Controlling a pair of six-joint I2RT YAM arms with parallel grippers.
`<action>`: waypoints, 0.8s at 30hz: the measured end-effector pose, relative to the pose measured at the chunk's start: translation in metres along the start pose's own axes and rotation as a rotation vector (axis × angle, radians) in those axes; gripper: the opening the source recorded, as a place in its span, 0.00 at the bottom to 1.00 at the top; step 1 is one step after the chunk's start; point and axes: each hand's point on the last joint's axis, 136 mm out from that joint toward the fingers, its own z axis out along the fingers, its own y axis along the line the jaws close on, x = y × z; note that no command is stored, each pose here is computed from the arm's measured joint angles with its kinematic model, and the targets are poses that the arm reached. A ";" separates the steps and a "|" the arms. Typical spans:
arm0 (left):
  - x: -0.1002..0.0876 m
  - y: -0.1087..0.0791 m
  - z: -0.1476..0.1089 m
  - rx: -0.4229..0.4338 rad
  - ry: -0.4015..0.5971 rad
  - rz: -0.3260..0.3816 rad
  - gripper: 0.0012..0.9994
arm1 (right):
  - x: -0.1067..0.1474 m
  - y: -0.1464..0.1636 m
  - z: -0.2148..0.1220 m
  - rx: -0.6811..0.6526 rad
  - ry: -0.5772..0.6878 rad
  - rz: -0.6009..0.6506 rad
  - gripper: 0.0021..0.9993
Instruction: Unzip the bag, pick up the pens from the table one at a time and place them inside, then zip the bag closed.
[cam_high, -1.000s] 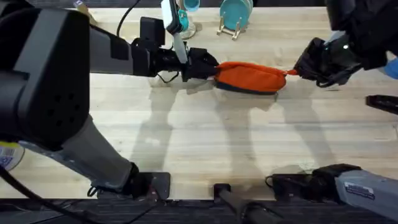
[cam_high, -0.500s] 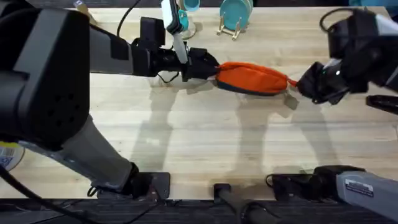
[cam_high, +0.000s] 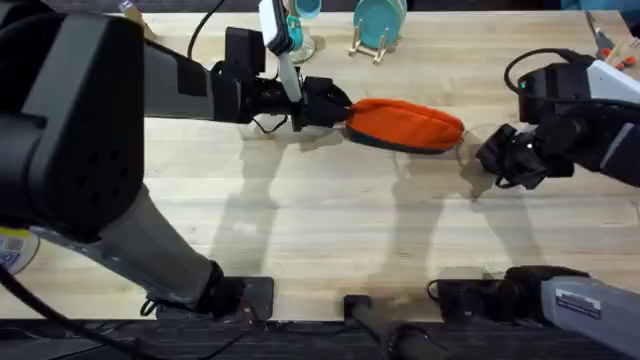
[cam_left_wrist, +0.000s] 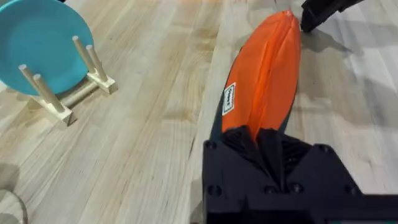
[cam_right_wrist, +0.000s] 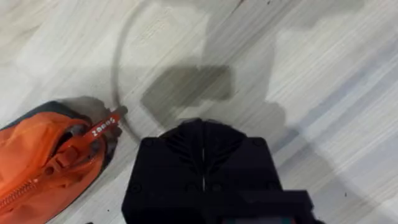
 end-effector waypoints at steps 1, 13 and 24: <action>0.000 0.000 0.000 0.000 0.000 0.000 0.04 | 0.000 0.000 0.000 -0.001 -0.003 0.000 0.04; -0.005 0.004 0.000 -0.010 -0.015 0.036 0.12 | -0.012 0.026 -0.014 -0.113 0.006 -0.105 1.00; -0.008 0.002 -0.001 0.000 -0.029 -0.006 1.00 | -0.029 0.044 -0.036 -0.170 -0.009 -0.195 1.00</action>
